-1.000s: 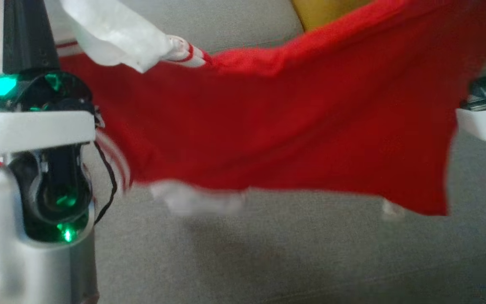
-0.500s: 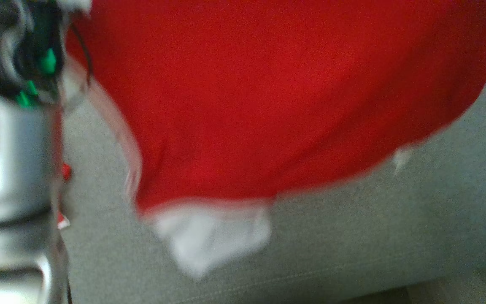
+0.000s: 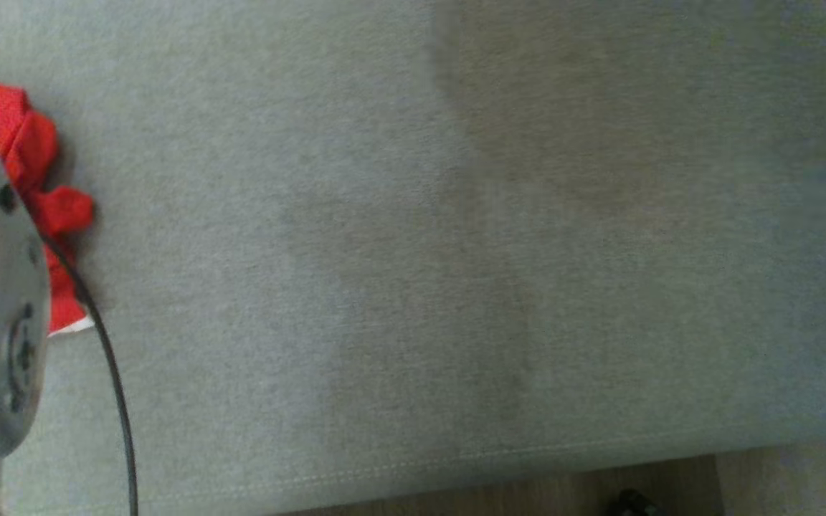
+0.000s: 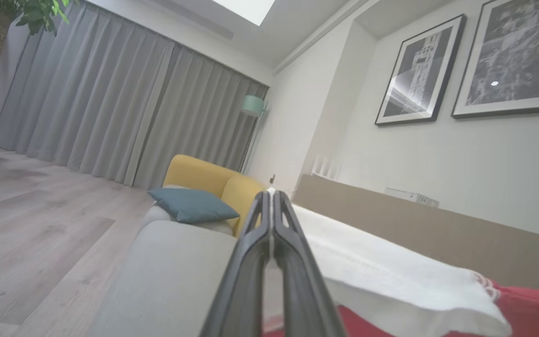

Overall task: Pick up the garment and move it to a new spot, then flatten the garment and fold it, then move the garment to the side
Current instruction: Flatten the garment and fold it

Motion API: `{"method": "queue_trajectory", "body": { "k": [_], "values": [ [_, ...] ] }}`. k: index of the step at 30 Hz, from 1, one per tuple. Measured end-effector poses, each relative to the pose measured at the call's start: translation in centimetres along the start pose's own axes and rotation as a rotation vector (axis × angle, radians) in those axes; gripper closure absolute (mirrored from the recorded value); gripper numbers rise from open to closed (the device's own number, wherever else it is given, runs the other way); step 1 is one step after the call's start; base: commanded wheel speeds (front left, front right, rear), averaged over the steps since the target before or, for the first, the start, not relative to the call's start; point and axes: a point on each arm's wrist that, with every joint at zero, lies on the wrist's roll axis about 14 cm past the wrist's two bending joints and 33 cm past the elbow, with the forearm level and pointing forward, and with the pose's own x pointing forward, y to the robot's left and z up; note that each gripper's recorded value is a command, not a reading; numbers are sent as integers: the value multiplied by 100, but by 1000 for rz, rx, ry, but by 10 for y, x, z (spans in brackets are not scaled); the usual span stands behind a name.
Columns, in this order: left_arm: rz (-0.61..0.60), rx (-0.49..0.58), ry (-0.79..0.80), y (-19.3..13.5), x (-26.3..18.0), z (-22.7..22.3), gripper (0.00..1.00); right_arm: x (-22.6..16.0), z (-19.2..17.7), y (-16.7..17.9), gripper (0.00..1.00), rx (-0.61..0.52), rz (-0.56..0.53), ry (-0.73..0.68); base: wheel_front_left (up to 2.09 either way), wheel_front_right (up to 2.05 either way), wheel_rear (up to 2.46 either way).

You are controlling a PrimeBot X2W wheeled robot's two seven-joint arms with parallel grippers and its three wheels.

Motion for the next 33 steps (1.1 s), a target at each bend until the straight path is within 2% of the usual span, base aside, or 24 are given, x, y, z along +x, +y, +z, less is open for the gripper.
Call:
{"method": "queue_trajectory", "body": {
  "k": [6,11,14,23,27,33],
  "values": [
    [25,57,162,35,-26,-83,100,-13,-79,65,100,79,88,155,0,0,0],
    [67,60,385,62,-90,-169,100,-85,-176,122,100,141,187,439,0,0,0],
    [70,92,495,71,-129,-198,100,-128,-204,149,100,143,267,563,0,0,0],
    [50,144,684,79,-224,-217,100,-183,-200,162,100,161,359,671,0,0,0],
    [62,145,730,80,-259,-211,100,-206,-193,156,100,143,388,708,0,0,0],
    [-1,162,799,64,-300,-192,100,-229,-171,149,100,119,444,723,0,0,0]
  ]
}}
